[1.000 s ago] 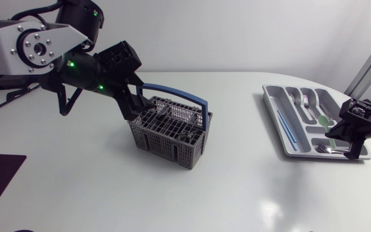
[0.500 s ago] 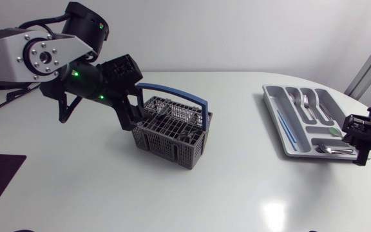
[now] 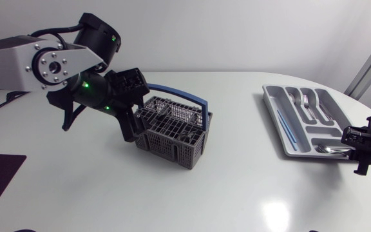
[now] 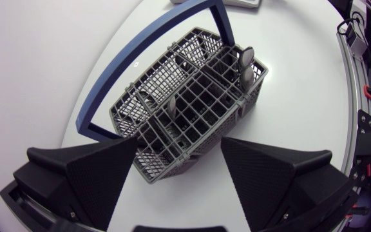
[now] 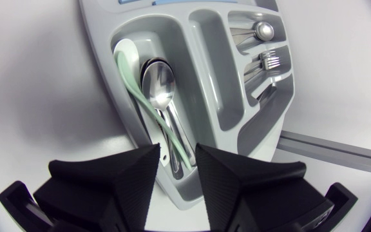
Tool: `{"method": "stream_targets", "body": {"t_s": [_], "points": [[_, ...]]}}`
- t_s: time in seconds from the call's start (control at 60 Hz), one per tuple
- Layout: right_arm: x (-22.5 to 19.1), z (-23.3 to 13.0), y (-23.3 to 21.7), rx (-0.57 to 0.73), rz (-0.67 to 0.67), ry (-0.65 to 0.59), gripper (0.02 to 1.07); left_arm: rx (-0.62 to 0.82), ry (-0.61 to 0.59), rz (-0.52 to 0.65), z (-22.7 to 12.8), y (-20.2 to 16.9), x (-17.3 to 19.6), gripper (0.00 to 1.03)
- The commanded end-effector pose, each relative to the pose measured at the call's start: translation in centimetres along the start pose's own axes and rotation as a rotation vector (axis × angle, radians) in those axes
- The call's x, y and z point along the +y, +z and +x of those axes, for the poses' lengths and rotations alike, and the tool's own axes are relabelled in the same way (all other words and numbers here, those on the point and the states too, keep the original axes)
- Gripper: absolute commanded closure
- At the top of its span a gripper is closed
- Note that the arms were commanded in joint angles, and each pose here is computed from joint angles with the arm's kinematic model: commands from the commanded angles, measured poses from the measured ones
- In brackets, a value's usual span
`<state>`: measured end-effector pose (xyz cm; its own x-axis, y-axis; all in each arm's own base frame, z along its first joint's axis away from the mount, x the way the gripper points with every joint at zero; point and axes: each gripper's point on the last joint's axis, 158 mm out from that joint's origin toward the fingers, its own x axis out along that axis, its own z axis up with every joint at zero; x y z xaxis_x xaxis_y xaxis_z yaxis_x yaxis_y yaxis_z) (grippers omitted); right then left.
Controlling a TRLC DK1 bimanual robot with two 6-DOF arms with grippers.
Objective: Unload the cutlery basket into the drawer organizer.
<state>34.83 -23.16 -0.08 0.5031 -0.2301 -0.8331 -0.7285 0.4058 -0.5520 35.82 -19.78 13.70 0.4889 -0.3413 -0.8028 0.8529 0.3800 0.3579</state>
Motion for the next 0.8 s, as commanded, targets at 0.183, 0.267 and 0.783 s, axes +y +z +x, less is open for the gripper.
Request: {"method": "stream_targets", "body": {"t_s": [0.183, 0.267, 0.783], "points": [[-0.2, -3.3, 1.2, 0.001, 0.004, -0.053, 0.34, 0.025, 0.003, 0.030, 0.3, 0.2, -1.3, 0.21], [0.1, -4.2, 2.4, -0.015, 0.012, -0.055, 0.34, 0.030, 0.024, 0.023, 0.5, 0.5, -1.2, 0.27], [3.7, -11.9, 12.6, -0.166, 0.181, 0.065, 0.25, 0.112, 0.171, 0.012, 1.4, 2.1, -0.7, 0.48]]}}
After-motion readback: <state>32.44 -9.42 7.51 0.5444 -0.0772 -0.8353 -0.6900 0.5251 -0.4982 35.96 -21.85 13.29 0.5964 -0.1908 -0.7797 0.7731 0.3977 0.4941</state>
